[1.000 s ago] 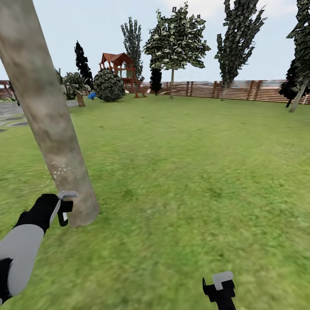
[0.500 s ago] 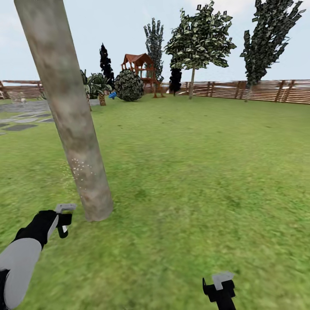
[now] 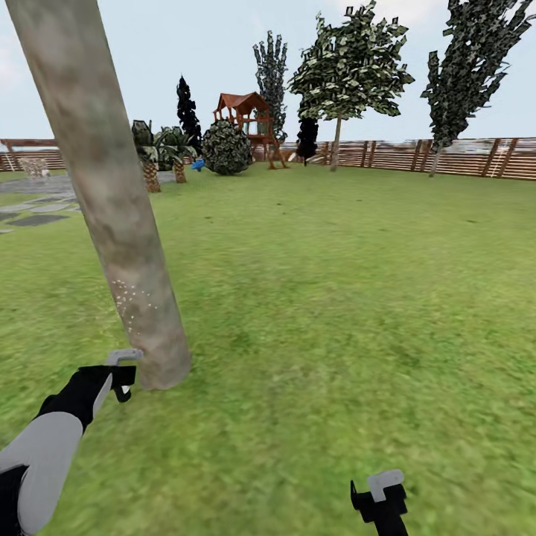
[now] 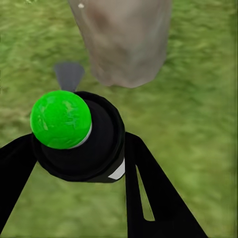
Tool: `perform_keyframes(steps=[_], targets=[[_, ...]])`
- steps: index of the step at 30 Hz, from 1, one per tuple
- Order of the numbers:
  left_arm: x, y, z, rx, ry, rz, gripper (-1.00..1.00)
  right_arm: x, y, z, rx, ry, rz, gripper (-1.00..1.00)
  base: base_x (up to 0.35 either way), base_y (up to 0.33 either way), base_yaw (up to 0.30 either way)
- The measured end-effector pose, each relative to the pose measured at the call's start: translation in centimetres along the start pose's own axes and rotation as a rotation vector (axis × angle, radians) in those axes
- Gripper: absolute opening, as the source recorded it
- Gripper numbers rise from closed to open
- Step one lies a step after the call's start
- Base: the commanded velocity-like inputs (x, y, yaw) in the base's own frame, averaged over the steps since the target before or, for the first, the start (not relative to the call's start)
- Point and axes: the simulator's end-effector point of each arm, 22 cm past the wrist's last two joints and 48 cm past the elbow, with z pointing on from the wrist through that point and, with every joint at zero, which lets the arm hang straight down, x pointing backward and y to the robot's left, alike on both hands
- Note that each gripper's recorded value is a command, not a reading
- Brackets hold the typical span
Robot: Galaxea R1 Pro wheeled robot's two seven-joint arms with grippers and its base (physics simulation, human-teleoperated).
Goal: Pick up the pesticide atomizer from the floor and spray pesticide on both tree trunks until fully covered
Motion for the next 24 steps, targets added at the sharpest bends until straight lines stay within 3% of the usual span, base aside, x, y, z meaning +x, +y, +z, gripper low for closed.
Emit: perform_keyframes(steps=[8, 13, 20, 24], targets=[[1.7, 0.5, 0.1, -0.007, 0.018, 0.004, -1.0, -0.4, 1.3, -0.1, -0.017, -0.003, 0.011, 1.0, 0.253, -0.176, 0.0], [2.2, 0.4, 0.1, -0.007, 0.017, 0.002, -1.0, -0.3, 1.2, -0.1, -0.017, -0.001, 0.009, 1.0, -0.011, -0.265, 0.018], [2.6, 0.6, 0.2, -0.011, 0.022, 0.003, -1.0, 0.8, 1.4, -0.6, -0.021, 0.013, 0.006, 1.0, 0.0, -0.276, 0.249], [3.8, 2.0, 0.2, -0.064, 0.036, 0.007, -1.0, 1.1, 1.7, -0.8, -0.023, 0.018, 0.007, 1.0, 0.129, -0.257, 0.249]])
